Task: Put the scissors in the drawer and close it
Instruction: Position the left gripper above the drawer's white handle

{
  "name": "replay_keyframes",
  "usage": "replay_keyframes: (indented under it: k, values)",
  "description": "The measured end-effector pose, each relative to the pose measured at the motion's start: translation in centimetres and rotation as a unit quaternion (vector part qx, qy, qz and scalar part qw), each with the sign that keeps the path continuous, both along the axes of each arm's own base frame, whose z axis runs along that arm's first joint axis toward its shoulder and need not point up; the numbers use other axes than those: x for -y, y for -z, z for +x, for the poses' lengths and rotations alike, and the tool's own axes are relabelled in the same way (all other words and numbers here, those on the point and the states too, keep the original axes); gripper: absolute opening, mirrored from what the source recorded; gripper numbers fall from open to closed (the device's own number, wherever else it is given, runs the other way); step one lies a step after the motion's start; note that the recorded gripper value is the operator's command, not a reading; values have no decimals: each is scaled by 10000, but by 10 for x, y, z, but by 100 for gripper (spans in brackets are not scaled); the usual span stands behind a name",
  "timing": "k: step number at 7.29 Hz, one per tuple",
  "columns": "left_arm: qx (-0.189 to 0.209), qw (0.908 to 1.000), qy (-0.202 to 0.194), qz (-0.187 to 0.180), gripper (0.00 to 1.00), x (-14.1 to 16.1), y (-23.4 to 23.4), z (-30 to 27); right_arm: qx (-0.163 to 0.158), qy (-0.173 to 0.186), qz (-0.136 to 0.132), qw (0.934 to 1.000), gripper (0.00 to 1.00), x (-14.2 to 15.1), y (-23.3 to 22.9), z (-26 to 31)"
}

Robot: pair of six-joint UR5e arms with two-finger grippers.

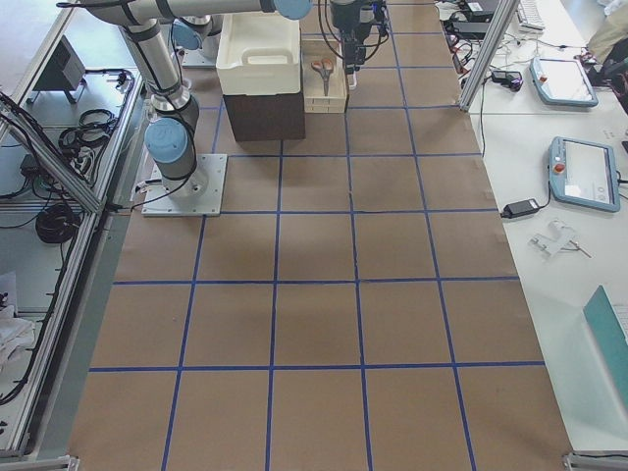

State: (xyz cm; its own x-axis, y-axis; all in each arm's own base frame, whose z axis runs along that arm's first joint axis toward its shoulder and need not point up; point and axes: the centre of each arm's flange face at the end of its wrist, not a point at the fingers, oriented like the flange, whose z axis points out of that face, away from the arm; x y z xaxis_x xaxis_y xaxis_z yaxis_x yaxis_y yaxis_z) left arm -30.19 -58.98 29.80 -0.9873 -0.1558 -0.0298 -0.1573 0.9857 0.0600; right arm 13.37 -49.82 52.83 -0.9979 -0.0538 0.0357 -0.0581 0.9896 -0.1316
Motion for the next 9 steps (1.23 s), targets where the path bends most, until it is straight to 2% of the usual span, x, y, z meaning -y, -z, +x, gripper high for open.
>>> replay_keyframes:
  k: [4, 6, 9]
  values:
    - [-196, 9993, -323, 3, 100, 16, 9, -10, -39, -19, 14, 10000, 100, 0, 1, -1]
    - [-172, 9979, -606, 154, 100, 11, 8, -12, -50, -18, 9, 10000, 100, -1, 1, -1]
    - [-116, 9968, -721, 337, 100, 4, 6, -11, -56, -17, 8, 10000, 100, -1, 0, -1]
